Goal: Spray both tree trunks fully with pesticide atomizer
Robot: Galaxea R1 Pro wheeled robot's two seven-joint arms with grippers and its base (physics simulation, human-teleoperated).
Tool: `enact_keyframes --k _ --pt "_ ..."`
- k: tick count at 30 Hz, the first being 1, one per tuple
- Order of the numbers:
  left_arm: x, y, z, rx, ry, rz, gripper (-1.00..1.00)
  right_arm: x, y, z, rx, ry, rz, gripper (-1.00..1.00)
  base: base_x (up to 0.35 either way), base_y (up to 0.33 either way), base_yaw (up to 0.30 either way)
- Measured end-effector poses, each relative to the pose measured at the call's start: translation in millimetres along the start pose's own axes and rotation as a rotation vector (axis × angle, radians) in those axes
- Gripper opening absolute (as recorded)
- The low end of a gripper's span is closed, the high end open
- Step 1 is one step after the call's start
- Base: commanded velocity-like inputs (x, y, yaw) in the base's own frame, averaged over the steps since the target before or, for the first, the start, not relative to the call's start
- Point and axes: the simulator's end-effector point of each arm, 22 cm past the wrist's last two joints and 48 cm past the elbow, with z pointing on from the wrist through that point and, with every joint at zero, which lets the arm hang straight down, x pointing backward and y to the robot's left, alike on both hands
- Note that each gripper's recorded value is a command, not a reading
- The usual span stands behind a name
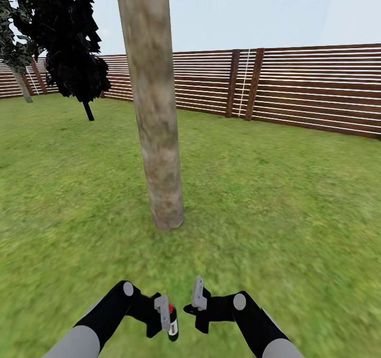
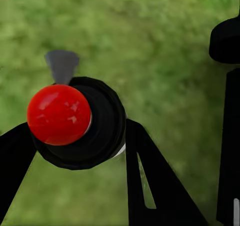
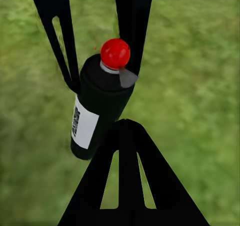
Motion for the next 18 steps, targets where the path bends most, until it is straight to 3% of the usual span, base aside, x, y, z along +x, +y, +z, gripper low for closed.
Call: enact_keyframes --k 4,18 --pt "-4 3 2.6 -0.023 -0.009 -0.001 -1.00 -1 -1 -0.4 0.003 -0.001 -0.003 -1.00 0.000 0.000 0.000" --pt "-17 -6 11.7 -0.003 -0.051 -0.002 -1.00 -1 -1 -0.5 0.003 -0.001 -0.003 -1.00 0.000 0.000 0.000"
